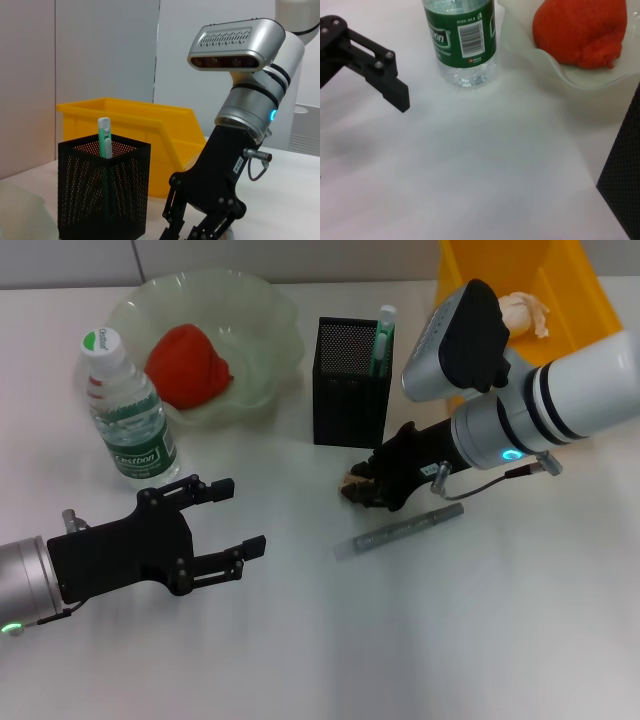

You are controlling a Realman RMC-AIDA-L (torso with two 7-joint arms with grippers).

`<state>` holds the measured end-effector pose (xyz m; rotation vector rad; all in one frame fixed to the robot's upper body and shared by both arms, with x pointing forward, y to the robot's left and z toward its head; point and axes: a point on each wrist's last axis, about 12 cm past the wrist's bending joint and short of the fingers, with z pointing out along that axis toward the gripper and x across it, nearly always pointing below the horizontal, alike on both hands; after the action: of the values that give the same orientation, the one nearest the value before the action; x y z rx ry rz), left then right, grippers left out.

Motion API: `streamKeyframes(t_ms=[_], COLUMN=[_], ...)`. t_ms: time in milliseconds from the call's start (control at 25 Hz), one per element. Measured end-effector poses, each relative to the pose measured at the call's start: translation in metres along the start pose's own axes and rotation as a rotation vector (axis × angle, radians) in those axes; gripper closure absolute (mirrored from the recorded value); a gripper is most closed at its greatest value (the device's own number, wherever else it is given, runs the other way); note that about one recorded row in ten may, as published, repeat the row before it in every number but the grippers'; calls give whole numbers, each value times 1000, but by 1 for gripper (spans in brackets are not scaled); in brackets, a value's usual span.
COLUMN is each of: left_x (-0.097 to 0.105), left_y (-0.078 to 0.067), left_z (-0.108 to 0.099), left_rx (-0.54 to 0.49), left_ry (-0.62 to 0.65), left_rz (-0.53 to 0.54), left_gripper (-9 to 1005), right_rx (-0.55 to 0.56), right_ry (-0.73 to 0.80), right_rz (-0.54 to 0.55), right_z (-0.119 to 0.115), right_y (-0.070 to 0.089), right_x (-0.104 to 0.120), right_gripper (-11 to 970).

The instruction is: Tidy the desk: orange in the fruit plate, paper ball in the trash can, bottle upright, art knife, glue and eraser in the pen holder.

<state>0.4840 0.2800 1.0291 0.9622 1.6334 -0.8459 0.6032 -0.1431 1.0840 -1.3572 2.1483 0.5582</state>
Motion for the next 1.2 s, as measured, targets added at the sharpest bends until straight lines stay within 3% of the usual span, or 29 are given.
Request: streamKeyframes(t_ms=[320, 880, 1200], left_x=[0, 2, 3], left_y=[0, -2, -3], left_z=[0, -5, -5], left_rx=[4, -15, -16], left_ry=[-1, -6, -7], left_rz=[-6, -10, 2], left_gripper=[196, 197, 197], right_rx=[-13, -65, -47], right_ry=[-86, -294, -384], right_rz=[11, -6, -11], right_z=[-13, -28, -34], right_y=[5, 21, 21], right_x=[-4, 14, 24], right_gripper=[700, 702, 701])
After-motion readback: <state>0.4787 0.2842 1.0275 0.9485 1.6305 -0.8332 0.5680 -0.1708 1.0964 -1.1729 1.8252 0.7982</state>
